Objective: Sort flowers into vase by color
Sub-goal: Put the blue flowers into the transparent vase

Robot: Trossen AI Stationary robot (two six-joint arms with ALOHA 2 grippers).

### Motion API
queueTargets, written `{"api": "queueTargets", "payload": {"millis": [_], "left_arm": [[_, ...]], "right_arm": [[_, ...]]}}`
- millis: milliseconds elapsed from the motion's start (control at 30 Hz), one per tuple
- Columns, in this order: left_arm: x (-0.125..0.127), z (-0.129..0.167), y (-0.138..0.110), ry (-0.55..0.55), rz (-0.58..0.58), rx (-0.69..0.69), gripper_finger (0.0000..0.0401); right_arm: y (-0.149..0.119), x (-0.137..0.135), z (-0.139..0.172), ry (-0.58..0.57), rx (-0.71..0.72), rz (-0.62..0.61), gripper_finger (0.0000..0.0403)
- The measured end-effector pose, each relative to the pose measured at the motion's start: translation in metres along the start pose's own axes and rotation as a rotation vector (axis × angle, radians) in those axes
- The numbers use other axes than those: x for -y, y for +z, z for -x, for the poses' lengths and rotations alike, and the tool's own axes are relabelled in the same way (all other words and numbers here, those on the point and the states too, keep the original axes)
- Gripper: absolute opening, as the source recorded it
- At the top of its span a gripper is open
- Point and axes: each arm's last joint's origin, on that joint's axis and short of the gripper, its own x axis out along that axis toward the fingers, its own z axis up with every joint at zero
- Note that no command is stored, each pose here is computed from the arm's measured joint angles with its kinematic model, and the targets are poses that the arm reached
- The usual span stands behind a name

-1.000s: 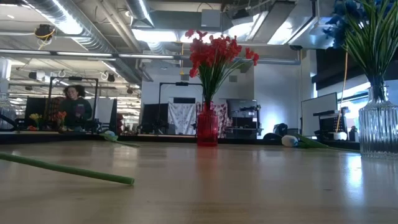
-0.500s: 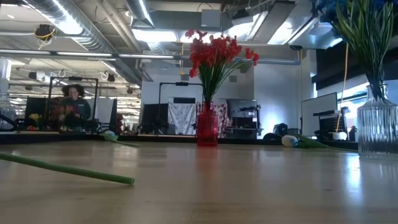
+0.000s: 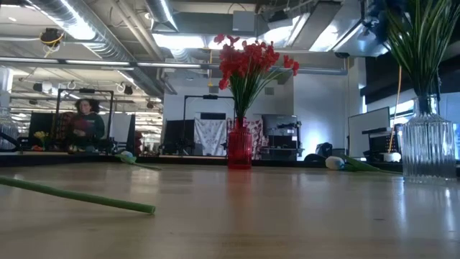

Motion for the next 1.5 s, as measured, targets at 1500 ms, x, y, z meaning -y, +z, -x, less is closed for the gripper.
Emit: {"api": "queueTargets", "payload": {"millis": [1500], "left_arm": [[-0.001,-0.001,0.001,0.0,0.019,-0.01,0.0112]], "right_arm": [[-0.045,-0.002,-0.036,0.009,-0.01,0.133,0.0007]]}}
